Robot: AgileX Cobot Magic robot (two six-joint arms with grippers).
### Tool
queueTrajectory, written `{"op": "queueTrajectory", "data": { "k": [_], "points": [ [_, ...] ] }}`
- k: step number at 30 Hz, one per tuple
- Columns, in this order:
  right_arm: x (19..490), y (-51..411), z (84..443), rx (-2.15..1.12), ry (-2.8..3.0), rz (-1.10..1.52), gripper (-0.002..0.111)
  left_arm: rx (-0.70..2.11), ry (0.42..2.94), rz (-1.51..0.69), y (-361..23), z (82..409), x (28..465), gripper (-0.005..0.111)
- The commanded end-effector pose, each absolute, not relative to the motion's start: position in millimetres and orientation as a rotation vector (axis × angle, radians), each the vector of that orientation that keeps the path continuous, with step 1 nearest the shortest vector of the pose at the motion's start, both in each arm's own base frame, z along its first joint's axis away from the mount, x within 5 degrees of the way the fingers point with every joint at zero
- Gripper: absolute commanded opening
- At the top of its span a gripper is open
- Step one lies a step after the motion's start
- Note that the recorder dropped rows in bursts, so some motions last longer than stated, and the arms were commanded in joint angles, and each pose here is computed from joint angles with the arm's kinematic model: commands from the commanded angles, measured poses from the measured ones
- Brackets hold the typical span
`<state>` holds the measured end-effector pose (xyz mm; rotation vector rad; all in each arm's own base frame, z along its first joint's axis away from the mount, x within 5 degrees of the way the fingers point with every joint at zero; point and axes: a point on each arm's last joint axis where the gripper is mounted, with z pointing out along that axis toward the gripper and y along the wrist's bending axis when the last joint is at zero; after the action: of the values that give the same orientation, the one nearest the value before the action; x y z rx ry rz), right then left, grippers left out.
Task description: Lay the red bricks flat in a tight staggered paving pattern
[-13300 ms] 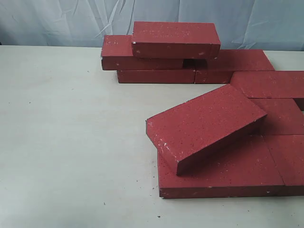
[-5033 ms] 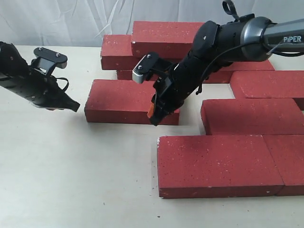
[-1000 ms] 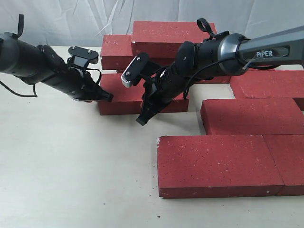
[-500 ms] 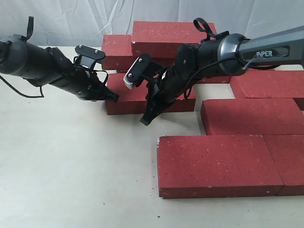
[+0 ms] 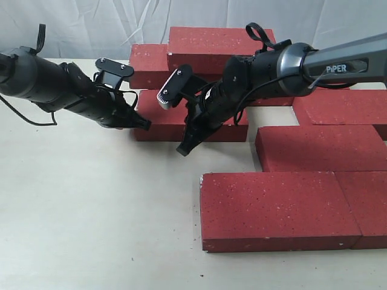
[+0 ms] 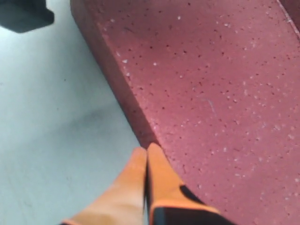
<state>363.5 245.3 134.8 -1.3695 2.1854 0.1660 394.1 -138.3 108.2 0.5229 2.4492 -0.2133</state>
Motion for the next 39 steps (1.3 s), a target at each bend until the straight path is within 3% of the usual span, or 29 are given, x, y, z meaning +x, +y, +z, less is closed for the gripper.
{"op": "queueTrajectory", "data": {
  "k": [1, 5, 24, 39],
  "points": [
    [363.2, 243.9, 135.9, -1.402, 2.182, 0.15, -0.001, 0.546, 2.429, -0.221, -148.5, 111.4, 392.5, 0.0],
    [363.3, 243.4, 135.7, -1.418, 2.176, 0.138, -0.001, 0.603, 2.398, -0.218, -165.3, 112.4, 387.2, 0.0],
    [360.4, 237.8, 137.1, -1.479, 2.205, 0.082, -0.001, 0.612, 2.393, -0.214, -166.5, 112.5, 386.8, 0.0],
    [346.1, 222.0, 163.9, -1.606, 2.285, 0.062, -0.001, 0.617, 2.41, -0.23, -167.3, 111.6, 385.2, 0.0]
  ]
}}
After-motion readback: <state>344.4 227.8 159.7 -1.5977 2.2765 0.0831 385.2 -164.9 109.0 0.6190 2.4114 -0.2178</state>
